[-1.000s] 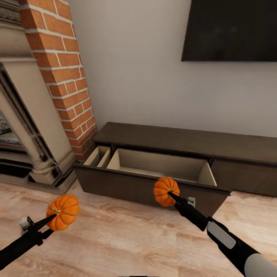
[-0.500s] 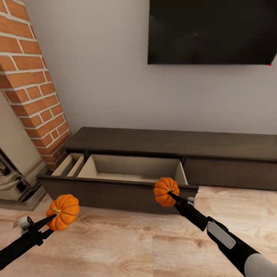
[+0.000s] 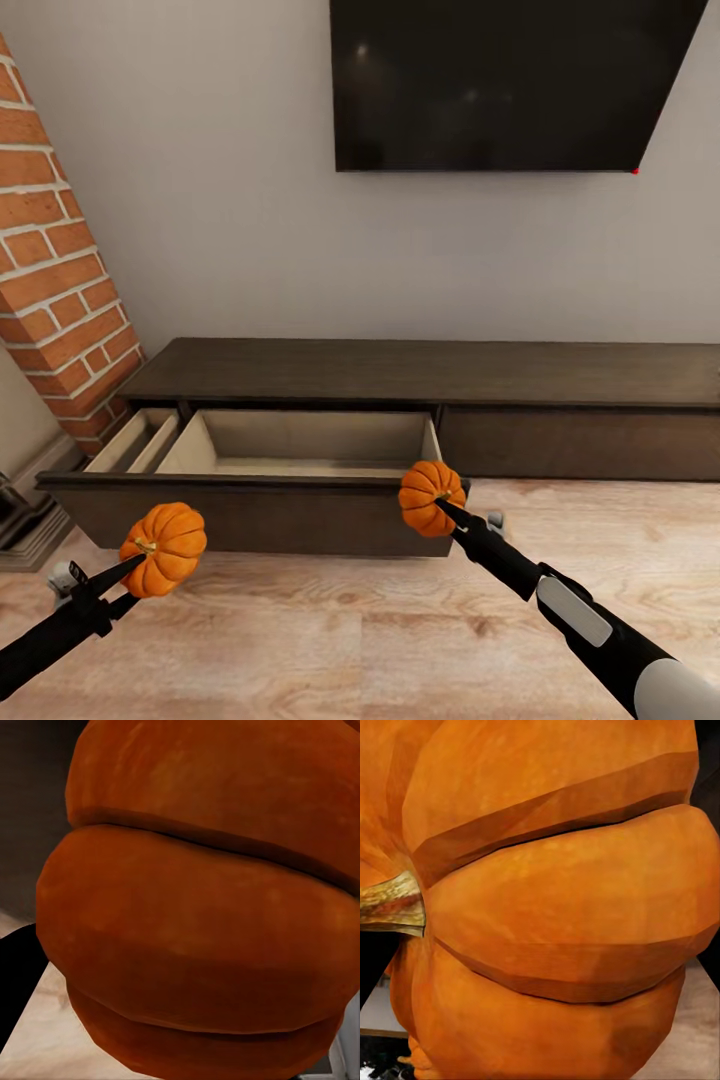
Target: Place each of the two pumpkins and all three candles from the living room inside a cabinet in the living room (use any cabinet), then make sure every cabinet is closed, and position the cauldron so it is next to a table in the living room.
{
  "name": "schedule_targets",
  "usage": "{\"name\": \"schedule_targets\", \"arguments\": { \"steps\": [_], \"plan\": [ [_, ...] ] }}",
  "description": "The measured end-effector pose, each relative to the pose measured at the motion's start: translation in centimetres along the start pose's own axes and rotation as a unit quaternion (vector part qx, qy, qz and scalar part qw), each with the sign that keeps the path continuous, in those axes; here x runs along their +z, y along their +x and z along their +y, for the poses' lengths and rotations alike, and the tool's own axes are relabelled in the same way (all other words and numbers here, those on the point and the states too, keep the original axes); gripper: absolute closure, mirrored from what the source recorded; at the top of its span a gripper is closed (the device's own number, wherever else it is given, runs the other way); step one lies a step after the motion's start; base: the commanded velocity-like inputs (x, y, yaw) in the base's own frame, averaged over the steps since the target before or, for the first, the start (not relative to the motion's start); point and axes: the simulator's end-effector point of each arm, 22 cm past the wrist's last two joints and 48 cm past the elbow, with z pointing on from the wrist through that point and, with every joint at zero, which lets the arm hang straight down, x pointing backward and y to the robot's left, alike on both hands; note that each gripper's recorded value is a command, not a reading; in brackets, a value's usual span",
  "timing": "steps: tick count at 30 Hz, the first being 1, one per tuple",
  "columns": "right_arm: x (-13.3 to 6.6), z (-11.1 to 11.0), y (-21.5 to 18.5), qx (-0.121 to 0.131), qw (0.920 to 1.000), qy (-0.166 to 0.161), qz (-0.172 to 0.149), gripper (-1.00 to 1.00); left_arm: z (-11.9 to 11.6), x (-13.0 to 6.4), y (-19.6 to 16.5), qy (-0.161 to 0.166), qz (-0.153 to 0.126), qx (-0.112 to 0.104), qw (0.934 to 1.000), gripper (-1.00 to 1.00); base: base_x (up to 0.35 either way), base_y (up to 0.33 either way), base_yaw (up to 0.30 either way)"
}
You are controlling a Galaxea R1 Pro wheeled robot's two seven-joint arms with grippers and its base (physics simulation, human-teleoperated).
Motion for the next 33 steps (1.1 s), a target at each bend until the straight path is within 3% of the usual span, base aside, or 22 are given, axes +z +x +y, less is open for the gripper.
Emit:
{"name": "schedule_targets", "arguments": {
  "steps": [4,7,8,10,12,14,18,24,33],
  "plan": [
    [0.0,-1.0,0.4,0.000,0.9997,0.022,0.008,1.00,-2.2,1.9,0.5,0.029,0.026,0.008,0.9992,1.00,0.000,-0.001,-0.001],
    [-0.1,-3.5,0.5,0.004,0.9964,0.085,0.010,1.00,-3.3,4.3,1.2,0.020,0.062,-0.002,0.9979,1.00,0.000,0.000,0.000],
    [0.2,-3.5,0.3,0.010,0.9956,0.093,0.009,1.00,-3.5,5.8,1.7,0.005,0.079,0.008,0.9968,1.00,0.000,0.000,0.000],
    [0.4,-3.7,0.8,0.019,0.9939,0.105,0.027,1.00,-5.4,8.2,1.3,0.001,0.087,0.036,0.9956,1.00,0.000,0.000,0.000],
    [0.9,-3.6,1.1,0.018,0.9928,0.110,0.044,1.00,-8.7,9.9,-0.2,0.025,0.069,0.051,0.9960,1.00,0.000,0.000,0.000],
    [2.2,-1.9,-0.2,0.015,0.9943,0.096,0.044,1.00,-11.1,11.4,-0.5,0.026,0.071,0.069,0.9947,1.00,0.000,0.000,0.000],
    [3.9,0.4,0.3,0.019,0.9940,0.077,0.076,1.00,-10.9,12.6,-0.5,-0.011,0.071,0.091,0.9933,1.00,0.000,0.000,0.000],
    [5.1,1.9,2.4,0.040,0.9912,0.061,0.110,1.00,-12.2,13.9,0.1,0.004,0.069,0.090,0.9935,1.00,0.000,0.000,0.000],
    [5.3,2.0,2.6,0.043,0.9909,0.061,0.112,1.00,-12.5,14.1,0.2,0.006,0.069,0.092,0.9933,1.00,0.000,0.000,0.000]
  ]
}}
